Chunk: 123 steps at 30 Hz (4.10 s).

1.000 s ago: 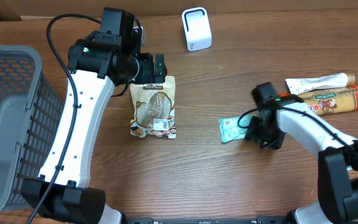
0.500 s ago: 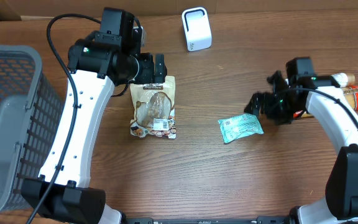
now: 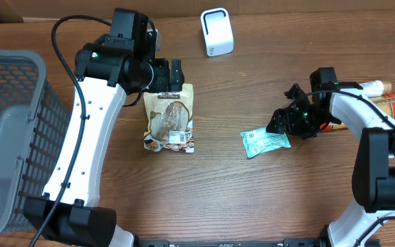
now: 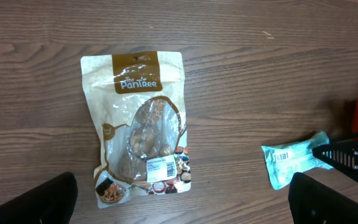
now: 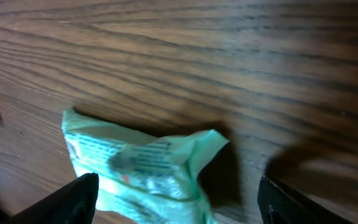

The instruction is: Scan the item barcode

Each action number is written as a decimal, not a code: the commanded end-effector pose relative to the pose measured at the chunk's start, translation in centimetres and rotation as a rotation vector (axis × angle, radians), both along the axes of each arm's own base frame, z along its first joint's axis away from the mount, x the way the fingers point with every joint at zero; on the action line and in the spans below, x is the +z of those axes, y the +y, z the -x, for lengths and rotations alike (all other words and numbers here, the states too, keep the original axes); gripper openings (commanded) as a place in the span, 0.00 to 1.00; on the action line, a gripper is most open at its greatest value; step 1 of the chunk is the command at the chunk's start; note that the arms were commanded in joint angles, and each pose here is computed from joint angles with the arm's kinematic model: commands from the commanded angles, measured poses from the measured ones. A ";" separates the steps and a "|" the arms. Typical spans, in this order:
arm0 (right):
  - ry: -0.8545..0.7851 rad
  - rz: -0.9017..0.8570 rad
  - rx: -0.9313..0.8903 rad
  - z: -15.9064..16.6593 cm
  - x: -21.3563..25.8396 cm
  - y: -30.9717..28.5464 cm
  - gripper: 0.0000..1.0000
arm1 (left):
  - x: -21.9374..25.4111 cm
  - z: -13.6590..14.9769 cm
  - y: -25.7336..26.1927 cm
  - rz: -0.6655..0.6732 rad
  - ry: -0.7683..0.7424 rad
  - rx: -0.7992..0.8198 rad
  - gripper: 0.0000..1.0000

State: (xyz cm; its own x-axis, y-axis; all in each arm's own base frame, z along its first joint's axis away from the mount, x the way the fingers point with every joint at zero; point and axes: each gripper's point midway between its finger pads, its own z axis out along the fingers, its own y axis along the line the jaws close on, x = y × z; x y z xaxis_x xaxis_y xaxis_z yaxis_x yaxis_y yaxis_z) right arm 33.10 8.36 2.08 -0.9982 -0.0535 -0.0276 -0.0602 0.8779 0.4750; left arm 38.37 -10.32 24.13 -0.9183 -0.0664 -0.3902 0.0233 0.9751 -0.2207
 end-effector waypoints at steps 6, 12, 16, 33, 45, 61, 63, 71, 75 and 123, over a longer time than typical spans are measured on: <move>0.047 -0.103 0.009 1.0 -1.2 1.2 0.79 | -0.1 -0.3 0.2 -0.002 0.002 0.014 1.00; 0.097 -0.107 0.006 3.7 -3.4 1.3 0.64 | -0.1 -0.3 0.2 -0.002 0.002 0.014 1.00; 0.112 -0.113 -0.009 4.7 -4.4 1.4 0.33 | -0.1 -0.3 0.2 -0.002 0.002 0.014 1.00; 0.021 -0.417 -0.008 1.4 5.3 5.2 0.04 | -0.1 -0.3 0.2 -0.002 0.002 0.014 0.99; -0.392 -0.384 -0.003 0.6 21.9 5.3 0.04 | -0.1 -0.3 0.2 -0.002 0.002 0.014 1.00; -0.624 -0.451 -0.050 6.5 32.6 5.6 0.04 | -0.1 -0.3 0.2 -0.002 0.002 0.014 0.99; -0.614 -0.463 -0.050 6.6 33.1 6.0 0.04 | -0.1 -0.3 0.2 -0.002 0.002 0.014 1.00; -0.575 -0.491 0.007 6.8 33.8 8.2 0.04 | -0.1 -0.3 0.2 -0.002 0.002 0.014 1.00; -0.562 -0.493 0.014 6.5 33.7 8.5 0.04 | -0.1 -0.3 0.2 -0.002 0.002 0.014 1.00; -1.466 0.924 0.406 -28.0 21.8 12.5 0.04 | -0.1 -0.3 0.2 -0.002 0.002 0.014 1.00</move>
